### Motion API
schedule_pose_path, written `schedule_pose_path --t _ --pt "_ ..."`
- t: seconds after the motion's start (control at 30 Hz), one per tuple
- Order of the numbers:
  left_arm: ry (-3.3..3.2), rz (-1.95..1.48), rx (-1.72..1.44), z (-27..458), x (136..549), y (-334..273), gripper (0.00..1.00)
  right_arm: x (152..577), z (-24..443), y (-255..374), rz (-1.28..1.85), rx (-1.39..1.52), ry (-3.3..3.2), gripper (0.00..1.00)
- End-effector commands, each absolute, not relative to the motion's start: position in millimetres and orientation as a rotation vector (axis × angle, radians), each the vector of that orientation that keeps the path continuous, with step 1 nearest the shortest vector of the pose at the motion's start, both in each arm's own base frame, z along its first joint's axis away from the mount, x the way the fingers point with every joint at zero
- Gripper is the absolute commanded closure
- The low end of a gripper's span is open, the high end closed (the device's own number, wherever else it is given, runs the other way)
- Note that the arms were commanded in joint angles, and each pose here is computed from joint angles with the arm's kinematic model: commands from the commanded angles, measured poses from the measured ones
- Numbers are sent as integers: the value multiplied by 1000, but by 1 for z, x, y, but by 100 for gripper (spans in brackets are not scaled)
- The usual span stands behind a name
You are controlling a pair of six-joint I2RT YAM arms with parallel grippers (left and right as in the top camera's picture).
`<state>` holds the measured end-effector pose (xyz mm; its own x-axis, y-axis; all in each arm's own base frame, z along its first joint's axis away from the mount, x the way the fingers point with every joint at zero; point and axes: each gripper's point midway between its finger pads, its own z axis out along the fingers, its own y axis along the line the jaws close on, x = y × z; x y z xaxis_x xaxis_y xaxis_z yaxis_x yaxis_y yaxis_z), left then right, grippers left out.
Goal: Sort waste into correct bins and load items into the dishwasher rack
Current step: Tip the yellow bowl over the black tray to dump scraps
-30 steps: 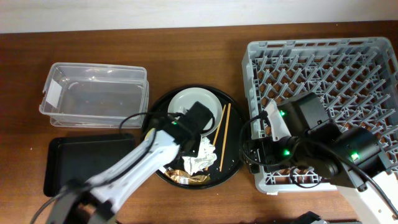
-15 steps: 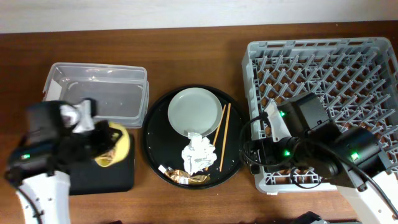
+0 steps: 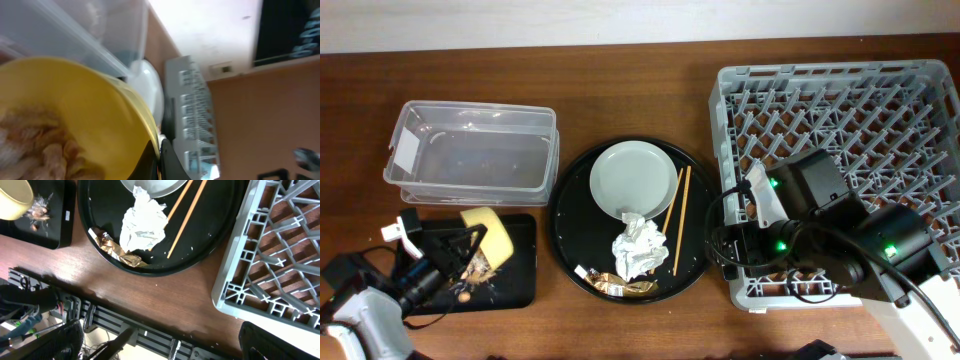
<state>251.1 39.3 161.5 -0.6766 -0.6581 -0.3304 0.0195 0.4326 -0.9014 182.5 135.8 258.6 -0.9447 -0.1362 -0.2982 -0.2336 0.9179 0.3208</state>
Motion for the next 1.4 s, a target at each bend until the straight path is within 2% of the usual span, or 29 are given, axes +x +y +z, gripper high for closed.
schedule_pose_path --t 0.0,0.2,0.37,0.8,1.17,1.23,1.3,1.37 --pt "1793 -1389 -430 189 254 35 100 182 262 135 513 -271 2798 2" --pt "1714 -1421 -428 200 253 37 100 182 262 135 513 -271 2798 2" --pt "1708 -1328 -504 172 237 46 100 180 261 134 509 -270 2809 2" --pt "1645 -1284 -524 173 235 62 100 180 261 134 509 -270 2809 2" --pt "1761 -1239 -606 152 240 73 100 180 261 134 509 -270 2809 2" --pt "1645 -1338 -568 173 242 69 100 180 261 134 510 -270 2810 2" --pt "1668 -1434 -593 174 244 53 100 180 261 134 509 -270 2812 2" --pt "1734 -1416 -429 173 246 27 100 177 260 133 505 -269 2823 2"
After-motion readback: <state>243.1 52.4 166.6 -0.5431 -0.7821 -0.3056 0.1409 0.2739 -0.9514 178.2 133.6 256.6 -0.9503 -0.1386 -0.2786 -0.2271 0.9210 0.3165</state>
